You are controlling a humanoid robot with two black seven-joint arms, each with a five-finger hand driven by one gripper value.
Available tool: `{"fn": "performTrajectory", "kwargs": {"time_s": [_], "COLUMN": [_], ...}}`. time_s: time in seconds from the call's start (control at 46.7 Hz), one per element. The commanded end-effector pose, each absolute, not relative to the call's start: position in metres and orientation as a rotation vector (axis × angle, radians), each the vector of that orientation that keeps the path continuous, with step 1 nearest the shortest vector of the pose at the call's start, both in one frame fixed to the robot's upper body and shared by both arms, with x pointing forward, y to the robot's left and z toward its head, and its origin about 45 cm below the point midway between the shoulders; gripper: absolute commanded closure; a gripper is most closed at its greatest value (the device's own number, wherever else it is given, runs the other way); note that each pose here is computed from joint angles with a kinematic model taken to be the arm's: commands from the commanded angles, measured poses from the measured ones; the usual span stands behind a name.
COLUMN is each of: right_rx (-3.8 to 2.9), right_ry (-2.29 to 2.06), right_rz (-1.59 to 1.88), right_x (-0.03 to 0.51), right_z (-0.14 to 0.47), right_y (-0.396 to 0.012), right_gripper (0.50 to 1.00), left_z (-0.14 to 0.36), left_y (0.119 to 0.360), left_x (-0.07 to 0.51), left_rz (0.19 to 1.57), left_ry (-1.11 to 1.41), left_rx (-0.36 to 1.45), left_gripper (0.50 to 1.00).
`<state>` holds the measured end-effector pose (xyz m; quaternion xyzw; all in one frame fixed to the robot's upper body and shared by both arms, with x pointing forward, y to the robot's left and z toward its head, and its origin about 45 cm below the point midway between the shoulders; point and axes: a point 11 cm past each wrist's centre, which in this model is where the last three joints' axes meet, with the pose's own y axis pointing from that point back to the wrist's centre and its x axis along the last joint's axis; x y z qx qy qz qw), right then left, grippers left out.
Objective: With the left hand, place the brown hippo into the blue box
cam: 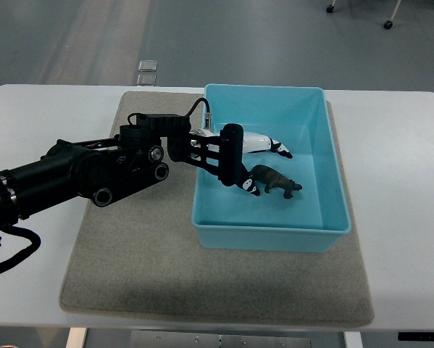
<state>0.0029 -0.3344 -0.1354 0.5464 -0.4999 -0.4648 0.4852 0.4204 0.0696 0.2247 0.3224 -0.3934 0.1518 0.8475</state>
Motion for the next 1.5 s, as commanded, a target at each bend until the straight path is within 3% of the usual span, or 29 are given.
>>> {"fn": "performTrajectory", "kwargs": {"time_s": [0.0,0.128,0.492,0.685,0.984,1.477], "right_rx": [1.33,1.33,1.33,1.33,1.33,1.33], "right_ry": [-1.217,-1.217,-1.217,-1.217,-1.217,-1.217], "right_rz": [-1.131,-1.131,-1.131,-1.131,-1.131,-1.131], "right_x": [0.003,0.003,0.003,0.003,0.003,0.003], "right_z": [-0.135,-0.135,-0.135,-0.135,-0.135,-0.135], "right_y": [-0.334,-0.334,-0.334,-0.334,-0.334,-0.334], "right_gripper": [0.564,0.564,0.564,0.564,0.564,0.564], "left_z": [0.228,0.255,0.328,0.326,0.305,0.274], "left_y": [0.072,0.082,0.157,0.209,0.259,0.305], "left_x": [0.423,0.438,0.483,0.499,0.51,0.511], "left_rz": [0.339,0.463,0.834,1.121,1.421,1.642], "left_ry": [-0.829,-0.816,-0.595,-0.474,-0.262,0.129], "left_rx": [0.672,0.599,0.368,0.283,0.211,0.055], "left_gripper": [0.568,0.512,0.51,0.51,0.51,0.51]}}
